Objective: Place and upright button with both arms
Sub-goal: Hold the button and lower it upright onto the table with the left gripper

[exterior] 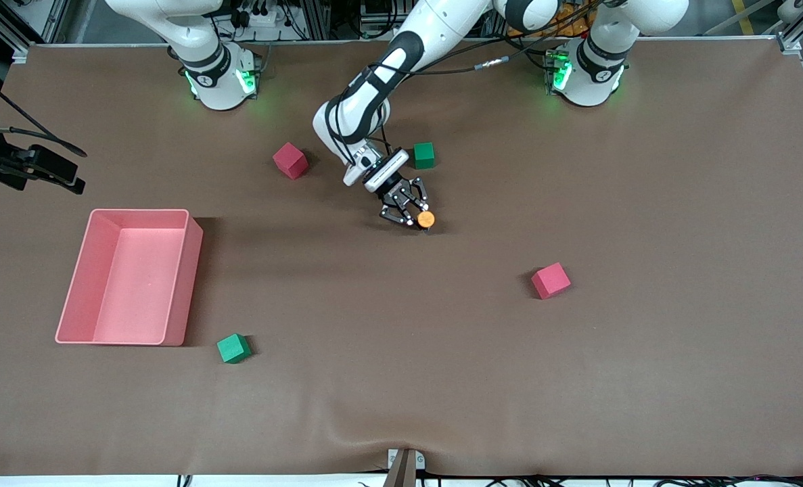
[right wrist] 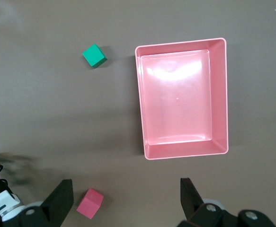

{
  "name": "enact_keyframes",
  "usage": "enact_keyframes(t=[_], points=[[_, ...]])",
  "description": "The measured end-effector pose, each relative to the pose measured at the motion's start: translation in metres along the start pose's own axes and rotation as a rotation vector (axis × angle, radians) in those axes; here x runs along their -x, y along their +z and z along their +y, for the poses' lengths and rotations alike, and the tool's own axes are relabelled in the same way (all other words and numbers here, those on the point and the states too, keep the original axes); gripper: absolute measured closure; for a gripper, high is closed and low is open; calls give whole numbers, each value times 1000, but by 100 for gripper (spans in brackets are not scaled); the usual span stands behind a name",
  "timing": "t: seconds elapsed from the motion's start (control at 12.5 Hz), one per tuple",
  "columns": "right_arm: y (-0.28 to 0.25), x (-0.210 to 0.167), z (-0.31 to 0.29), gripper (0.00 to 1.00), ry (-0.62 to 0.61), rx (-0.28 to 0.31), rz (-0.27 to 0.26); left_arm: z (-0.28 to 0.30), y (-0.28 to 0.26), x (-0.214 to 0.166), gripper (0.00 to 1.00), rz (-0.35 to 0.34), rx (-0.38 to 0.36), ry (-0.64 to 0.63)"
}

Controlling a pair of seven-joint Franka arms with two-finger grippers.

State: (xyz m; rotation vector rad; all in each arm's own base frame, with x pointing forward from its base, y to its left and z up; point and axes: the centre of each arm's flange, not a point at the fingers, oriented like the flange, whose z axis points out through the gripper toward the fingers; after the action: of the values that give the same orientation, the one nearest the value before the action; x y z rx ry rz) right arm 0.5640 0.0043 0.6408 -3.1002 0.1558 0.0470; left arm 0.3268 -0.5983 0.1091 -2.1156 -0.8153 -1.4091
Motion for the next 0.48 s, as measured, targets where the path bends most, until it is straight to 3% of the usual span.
enact_keyframes(t=[0.48], points=[[1,0,0,0,1,0,-2,-1,6,7,67,18,2,11]])
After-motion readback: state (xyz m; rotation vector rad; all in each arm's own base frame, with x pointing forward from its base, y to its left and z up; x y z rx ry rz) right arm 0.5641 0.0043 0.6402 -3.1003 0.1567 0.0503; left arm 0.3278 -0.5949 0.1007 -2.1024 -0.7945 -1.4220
